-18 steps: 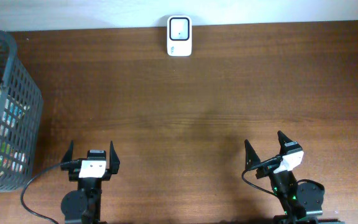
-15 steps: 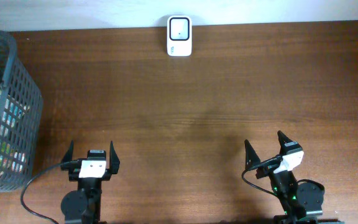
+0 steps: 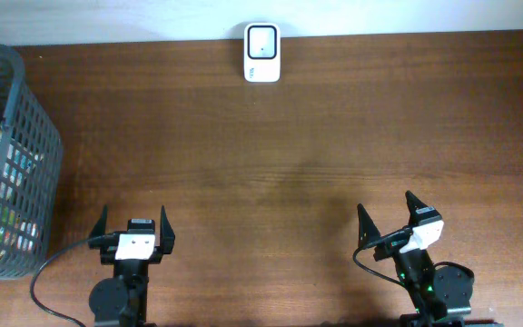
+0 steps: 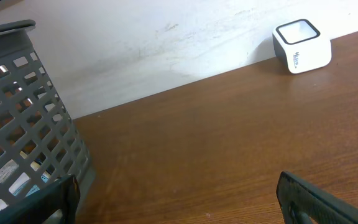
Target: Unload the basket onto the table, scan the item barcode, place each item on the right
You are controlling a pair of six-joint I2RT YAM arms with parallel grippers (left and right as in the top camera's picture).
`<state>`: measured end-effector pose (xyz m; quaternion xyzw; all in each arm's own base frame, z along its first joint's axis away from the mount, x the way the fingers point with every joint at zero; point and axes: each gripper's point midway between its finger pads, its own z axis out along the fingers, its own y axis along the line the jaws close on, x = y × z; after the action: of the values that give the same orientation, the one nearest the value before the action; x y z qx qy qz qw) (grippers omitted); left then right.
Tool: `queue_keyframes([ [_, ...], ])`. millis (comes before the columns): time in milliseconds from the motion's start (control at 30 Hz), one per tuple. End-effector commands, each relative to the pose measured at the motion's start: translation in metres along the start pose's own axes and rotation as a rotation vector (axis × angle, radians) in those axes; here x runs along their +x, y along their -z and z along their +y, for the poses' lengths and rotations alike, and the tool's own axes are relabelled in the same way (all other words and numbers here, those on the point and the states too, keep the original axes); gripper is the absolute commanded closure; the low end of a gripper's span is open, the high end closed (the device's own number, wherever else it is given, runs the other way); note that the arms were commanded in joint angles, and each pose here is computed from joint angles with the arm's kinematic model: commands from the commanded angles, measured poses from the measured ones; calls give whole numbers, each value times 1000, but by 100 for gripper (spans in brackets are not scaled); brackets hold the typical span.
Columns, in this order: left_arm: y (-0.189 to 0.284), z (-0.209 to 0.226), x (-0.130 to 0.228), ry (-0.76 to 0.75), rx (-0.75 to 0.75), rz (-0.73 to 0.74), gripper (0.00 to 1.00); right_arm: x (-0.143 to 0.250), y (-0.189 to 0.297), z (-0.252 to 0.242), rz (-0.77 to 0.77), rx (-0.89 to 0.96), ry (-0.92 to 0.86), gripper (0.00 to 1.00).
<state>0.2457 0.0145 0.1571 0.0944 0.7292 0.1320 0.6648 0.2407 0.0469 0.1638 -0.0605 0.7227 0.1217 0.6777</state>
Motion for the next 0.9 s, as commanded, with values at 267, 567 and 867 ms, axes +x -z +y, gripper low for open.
queue_keyframes([
  [267,0,-1,0,-12,0,-5,1,3,0,2,5,-10,-4,1],
  [567,0,1,-4,-12,-6,-21,1,3,0,2,5,-10,-4,1],
  [867,0,1,-5,-11,-7,-23,1,3,0,2,5,-10,-4,1],
])
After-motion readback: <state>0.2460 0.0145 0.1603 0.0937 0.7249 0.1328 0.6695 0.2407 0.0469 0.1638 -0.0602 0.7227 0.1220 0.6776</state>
